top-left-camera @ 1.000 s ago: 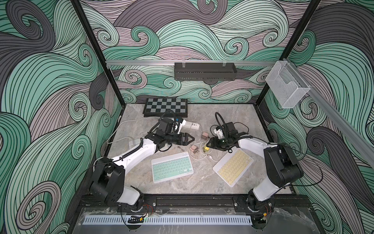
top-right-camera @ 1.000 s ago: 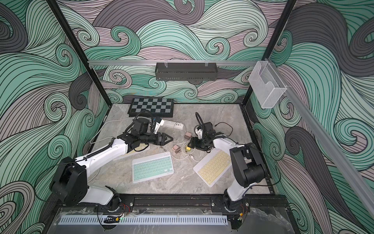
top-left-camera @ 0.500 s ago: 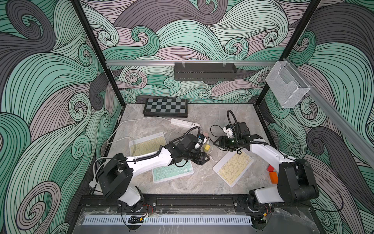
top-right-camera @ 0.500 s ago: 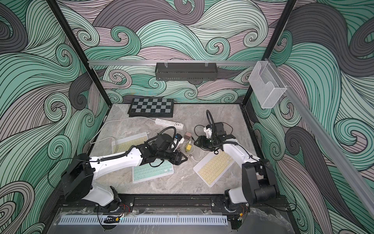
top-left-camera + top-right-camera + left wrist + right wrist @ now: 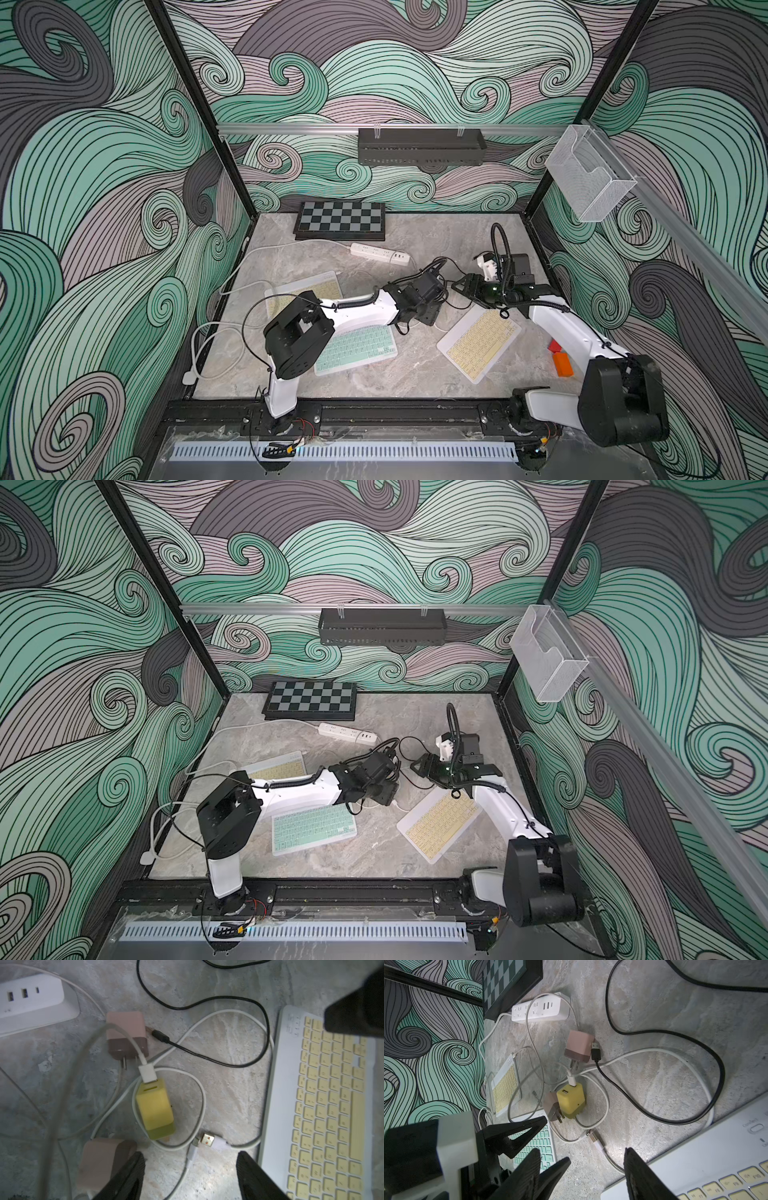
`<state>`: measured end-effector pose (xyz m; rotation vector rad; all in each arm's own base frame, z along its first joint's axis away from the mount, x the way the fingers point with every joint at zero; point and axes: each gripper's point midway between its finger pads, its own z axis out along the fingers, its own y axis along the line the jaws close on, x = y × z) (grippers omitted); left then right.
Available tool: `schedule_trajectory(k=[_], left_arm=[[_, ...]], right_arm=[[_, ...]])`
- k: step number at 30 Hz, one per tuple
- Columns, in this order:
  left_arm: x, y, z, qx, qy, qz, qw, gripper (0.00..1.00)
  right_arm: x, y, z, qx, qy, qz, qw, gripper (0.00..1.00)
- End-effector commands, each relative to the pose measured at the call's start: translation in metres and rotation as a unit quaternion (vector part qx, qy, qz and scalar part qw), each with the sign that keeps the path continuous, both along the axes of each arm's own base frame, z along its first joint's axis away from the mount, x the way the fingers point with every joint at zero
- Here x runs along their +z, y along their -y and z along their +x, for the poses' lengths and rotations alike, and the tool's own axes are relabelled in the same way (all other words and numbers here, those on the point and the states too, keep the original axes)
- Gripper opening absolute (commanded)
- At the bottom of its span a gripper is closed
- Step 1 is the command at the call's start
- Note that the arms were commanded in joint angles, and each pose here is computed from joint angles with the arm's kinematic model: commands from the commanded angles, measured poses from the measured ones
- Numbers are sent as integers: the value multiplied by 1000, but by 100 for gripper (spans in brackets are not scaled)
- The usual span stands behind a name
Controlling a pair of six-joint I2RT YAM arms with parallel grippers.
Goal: Unplug the wireless keyboard
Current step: Pick up the plug from the center of the board.
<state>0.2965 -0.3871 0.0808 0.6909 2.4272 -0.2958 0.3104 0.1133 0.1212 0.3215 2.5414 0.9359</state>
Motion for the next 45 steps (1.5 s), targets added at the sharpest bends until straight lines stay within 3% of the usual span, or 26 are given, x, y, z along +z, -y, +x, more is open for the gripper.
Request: schedule_trajectory(k=[1,5,15,24,28,34,40,45], left_arm=[[-9,-7,10,15,10,43,999,73],[-20,-9,17,33,5,54,998,73],[-31,-7,36,52,-30,21,998,71],[-39,0,44,57,-42,11,997,54],[-34,3,44,52,-41,7,998,41],[17,-1,48,35,-14,-22,999,23],[91,-12,49,-8,-21,-113,993,11],[155,-28,51,-43,-22,-206,977,9]], right_arm=[[8,-1,3,1,17,16,1000,65],[11,-2,5,2,23,22,999,65],[10,-2,6,2,26,32,999,65],[9,-4,7,6,26,39,999,64],[9,-4,7,6,28,39,999,64],[14,-7,13,9,34,51,998,64],[30,-13,30,9,52,76,996,63],[53,-13,46,2,84,85,993,61]])
